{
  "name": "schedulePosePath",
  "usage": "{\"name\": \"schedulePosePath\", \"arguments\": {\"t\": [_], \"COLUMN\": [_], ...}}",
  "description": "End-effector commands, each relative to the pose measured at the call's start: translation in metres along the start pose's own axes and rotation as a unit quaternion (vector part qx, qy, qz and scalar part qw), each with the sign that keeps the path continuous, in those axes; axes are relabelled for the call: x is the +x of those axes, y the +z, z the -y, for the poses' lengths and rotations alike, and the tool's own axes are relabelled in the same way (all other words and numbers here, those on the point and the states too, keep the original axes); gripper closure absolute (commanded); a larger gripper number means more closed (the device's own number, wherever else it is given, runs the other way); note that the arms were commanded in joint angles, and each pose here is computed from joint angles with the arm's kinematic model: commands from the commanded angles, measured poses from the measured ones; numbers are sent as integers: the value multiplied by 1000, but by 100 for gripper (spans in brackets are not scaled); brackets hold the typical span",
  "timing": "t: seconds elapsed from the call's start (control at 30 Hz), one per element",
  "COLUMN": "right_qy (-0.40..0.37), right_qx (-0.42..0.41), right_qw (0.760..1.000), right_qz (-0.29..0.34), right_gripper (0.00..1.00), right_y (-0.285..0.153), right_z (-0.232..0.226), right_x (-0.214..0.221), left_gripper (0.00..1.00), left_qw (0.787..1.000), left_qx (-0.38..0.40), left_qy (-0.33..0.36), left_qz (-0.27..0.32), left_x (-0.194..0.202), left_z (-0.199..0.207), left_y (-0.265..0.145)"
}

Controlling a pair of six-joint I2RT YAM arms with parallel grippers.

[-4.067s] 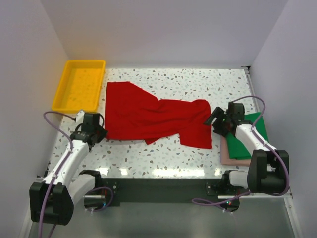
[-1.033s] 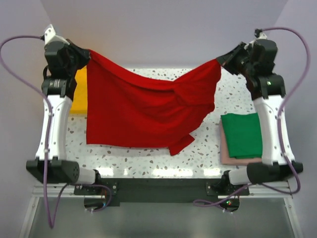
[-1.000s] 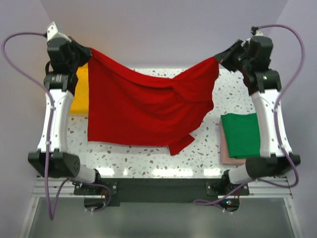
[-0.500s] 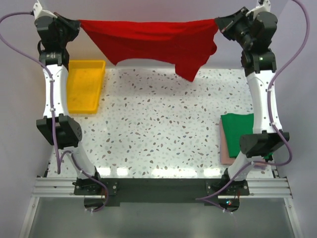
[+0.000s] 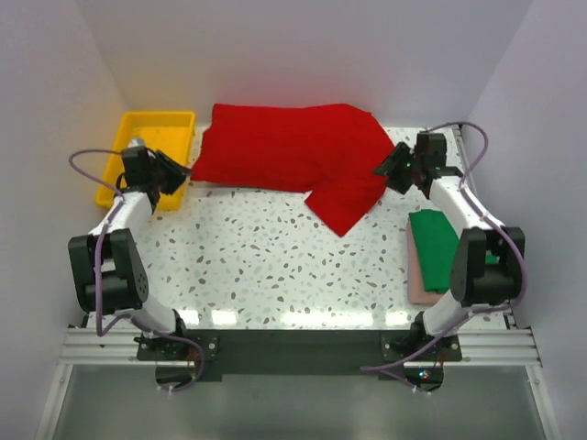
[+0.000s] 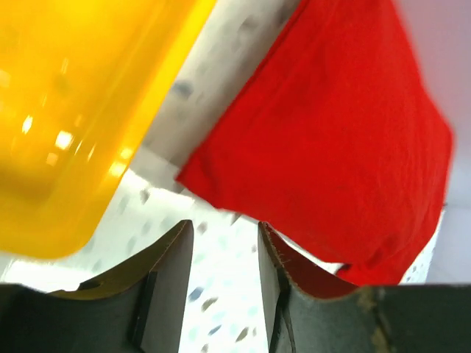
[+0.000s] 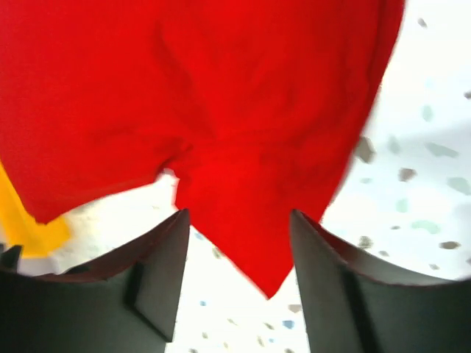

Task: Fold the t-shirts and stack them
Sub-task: Flatten the tshirt out

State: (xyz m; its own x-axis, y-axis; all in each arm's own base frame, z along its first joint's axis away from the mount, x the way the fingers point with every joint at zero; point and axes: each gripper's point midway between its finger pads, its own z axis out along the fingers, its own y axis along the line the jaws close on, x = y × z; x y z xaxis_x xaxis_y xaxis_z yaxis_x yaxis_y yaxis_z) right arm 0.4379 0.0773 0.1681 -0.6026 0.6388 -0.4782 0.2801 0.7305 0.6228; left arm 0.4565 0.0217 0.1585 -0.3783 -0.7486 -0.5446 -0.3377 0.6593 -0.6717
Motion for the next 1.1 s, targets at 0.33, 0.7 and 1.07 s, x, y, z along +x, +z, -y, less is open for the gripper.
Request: {"name": "schedulePosePath", "arguments": {"t": [0.33,0.7,1.07], "right_qy": [-52,-88,-114], "right_qx": [74,137,167], "right_qw": [994,984,977], "right_qz": [-65,-67,-72], "right_gripper": [24,26,26], "right_y": [-18,-8,7], "right_z": [62,92,103], "right_x": [85,134,140], "left_gripper": [54,52,49], "left_qw": [997,985,974], "left_qx": [-64,-150,-208], "left_qy": [-2,59,69], "left_qz": [-45,-58,-61], "left_x": [61,107,117], "left_z": [-53,-63,-86], "left_y": [-29,-24,-1]}}
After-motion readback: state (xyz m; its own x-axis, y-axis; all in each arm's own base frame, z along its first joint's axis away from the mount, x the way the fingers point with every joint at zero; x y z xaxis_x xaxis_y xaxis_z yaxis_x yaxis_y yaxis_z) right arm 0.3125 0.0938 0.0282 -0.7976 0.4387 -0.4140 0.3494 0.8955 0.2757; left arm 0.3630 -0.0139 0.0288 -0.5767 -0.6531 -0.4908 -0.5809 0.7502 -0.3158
